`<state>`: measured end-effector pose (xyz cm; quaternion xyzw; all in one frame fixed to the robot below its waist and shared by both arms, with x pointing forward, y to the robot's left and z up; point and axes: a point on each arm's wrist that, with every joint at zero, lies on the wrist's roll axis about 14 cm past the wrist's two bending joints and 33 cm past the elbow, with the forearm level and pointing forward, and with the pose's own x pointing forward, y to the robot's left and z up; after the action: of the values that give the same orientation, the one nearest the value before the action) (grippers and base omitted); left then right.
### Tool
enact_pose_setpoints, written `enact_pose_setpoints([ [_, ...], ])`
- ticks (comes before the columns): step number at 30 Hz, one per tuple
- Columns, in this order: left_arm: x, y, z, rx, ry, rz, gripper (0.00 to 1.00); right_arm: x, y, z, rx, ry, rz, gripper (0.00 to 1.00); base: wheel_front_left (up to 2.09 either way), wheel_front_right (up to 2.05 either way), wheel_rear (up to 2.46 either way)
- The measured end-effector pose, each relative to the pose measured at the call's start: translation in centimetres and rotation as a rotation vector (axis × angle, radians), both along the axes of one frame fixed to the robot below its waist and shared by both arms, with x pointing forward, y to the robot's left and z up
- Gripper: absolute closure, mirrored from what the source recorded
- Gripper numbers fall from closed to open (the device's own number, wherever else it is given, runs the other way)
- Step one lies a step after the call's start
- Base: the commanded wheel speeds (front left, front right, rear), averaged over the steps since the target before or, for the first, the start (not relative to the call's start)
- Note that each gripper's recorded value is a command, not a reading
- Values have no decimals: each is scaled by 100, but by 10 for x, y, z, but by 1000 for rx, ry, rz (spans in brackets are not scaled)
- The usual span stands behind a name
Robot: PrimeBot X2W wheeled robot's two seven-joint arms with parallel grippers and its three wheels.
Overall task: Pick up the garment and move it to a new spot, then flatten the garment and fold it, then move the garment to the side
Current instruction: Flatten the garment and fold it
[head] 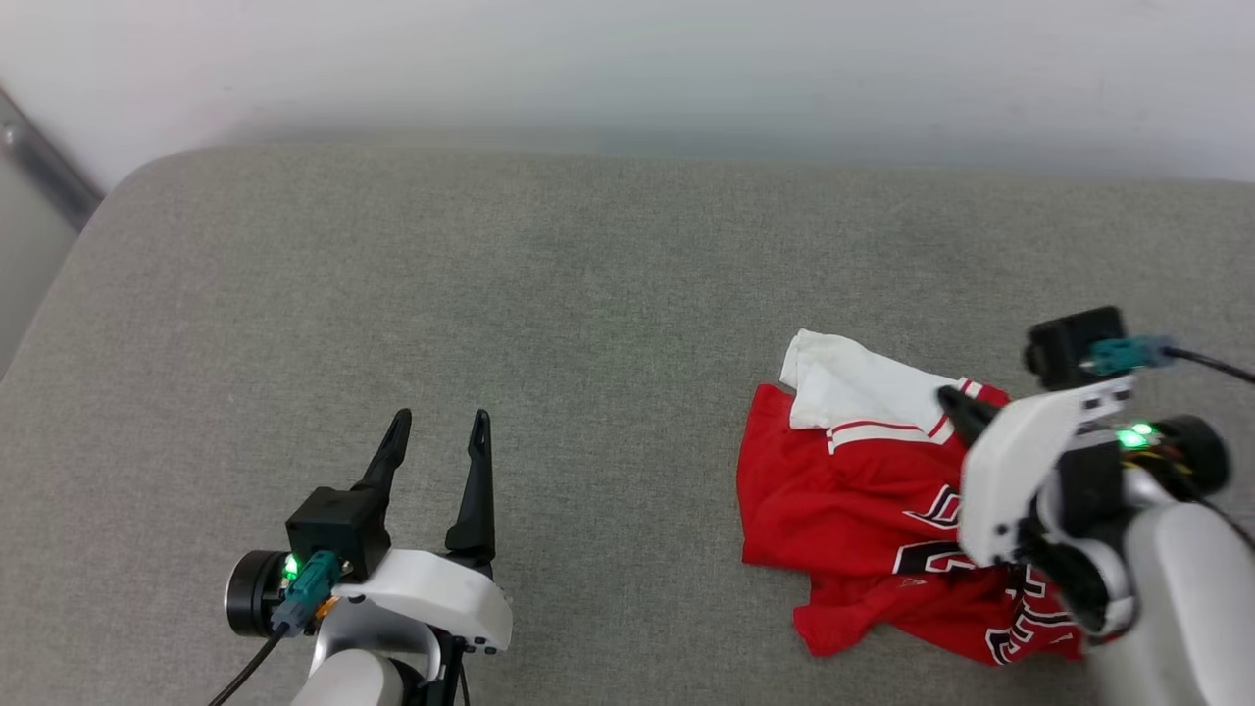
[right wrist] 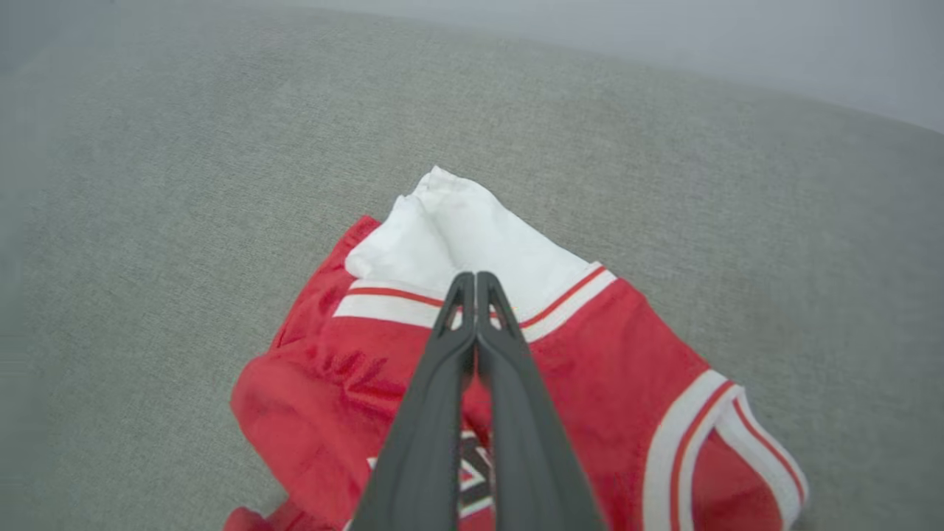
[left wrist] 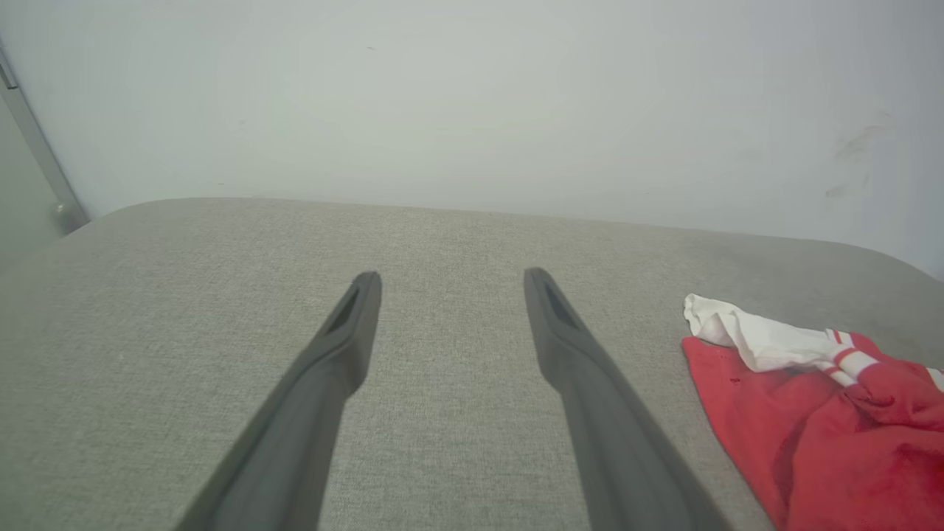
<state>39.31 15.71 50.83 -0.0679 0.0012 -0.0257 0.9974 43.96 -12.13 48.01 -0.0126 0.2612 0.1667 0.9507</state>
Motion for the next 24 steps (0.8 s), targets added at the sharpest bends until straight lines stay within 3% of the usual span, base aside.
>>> enact_pose_setpoints([
  [4,3,1,-1,0,2,4,0,-10,32,-28,47,79,74,100,0,0,0],
  [9,3,3,-5,-2,13,11,0,-24,36,-63,78,167,63,100,0,0,0],
  [12,3,3,-7,-6,19,11,0,-24,37,-66,105,145,52,100,0,0,0],
  [13,3,3,-7,-6,19,11,0,-24,37,-66,105,145,52,85,0,0,0],
  [14,4,3,-8,-6,20,11,0,-23,37,-65,111,128,49,21,0,0,0],
  [15,4,2,-8,-5,19,11,0,-21,37,-62,118,102,46,0,0,0,0],
  [24,1,-3,3,-6,-12,-3,0,-6,20,2,179,-234,-16,0,0,0,0],
])
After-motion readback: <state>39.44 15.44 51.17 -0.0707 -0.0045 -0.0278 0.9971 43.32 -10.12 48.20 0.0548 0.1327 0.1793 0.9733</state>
